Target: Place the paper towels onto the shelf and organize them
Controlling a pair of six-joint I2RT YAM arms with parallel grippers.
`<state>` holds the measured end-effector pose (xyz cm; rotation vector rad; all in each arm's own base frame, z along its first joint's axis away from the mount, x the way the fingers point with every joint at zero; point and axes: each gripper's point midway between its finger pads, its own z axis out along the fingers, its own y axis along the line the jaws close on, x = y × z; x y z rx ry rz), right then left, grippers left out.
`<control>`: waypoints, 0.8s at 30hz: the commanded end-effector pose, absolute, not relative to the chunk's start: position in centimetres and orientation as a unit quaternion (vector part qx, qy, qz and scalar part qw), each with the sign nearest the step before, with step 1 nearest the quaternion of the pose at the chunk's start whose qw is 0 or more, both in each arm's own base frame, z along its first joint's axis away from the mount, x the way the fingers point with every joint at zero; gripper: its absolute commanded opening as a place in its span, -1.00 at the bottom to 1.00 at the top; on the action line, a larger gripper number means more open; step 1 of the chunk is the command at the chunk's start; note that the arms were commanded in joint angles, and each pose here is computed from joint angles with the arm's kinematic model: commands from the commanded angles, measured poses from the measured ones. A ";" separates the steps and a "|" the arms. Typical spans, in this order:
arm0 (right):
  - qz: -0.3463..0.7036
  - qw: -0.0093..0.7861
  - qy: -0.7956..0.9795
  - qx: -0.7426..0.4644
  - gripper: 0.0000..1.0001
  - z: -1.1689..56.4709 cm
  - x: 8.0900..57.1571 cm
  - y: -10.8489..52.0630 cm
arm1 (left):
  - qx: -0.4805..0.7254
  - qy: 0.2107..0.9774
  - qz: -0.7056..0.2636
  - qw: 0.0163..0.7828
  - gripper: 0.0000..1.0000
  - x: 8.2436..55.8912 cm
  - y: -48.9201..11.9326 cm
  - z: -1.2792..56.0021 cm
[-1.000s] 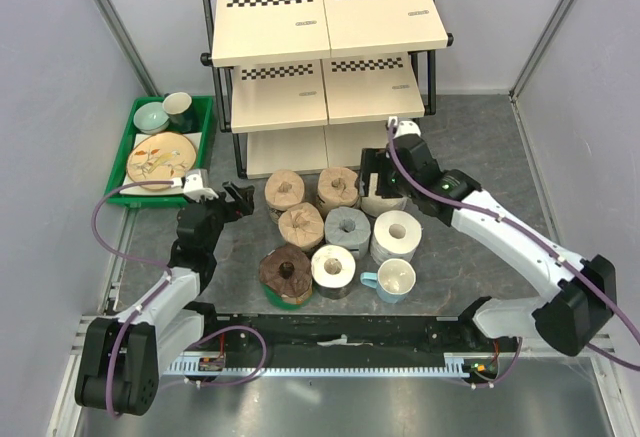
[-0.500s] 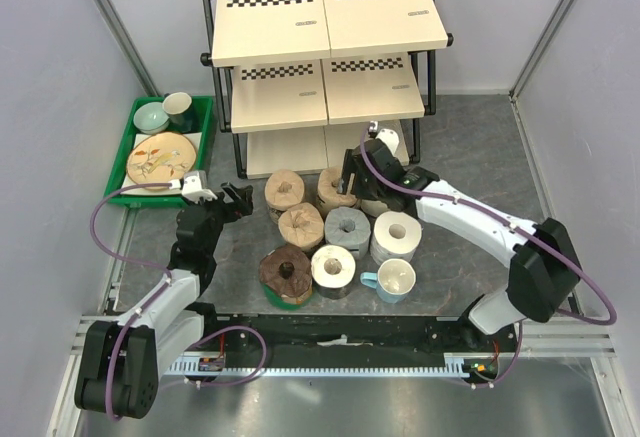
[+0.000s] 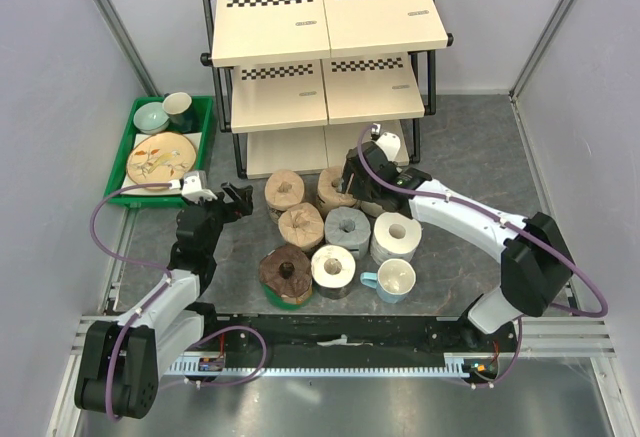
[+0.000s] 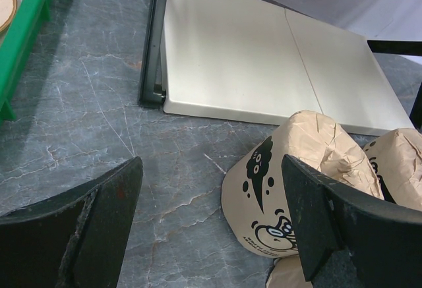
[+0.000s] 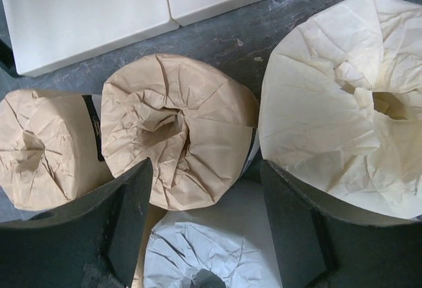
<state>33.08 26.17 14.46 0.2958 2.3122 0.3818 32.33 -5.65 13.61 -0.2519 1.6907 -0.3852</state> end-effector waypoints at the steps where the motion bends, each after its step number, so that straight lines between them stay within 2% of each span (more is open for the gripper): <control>1: 0.145 0.391 0.897 0.146 0.49 14.7 34.0 26.2 | -0.114 0.719 -0.166 0.665 0.86 32.5 -5.3 15.0; 24: 0.134 0.382 0.900 0.164 0.38 12.4 34.9 26.8 | -0.116 0.719 -0.165 0.665 0.87 32.5 -5.2 14.9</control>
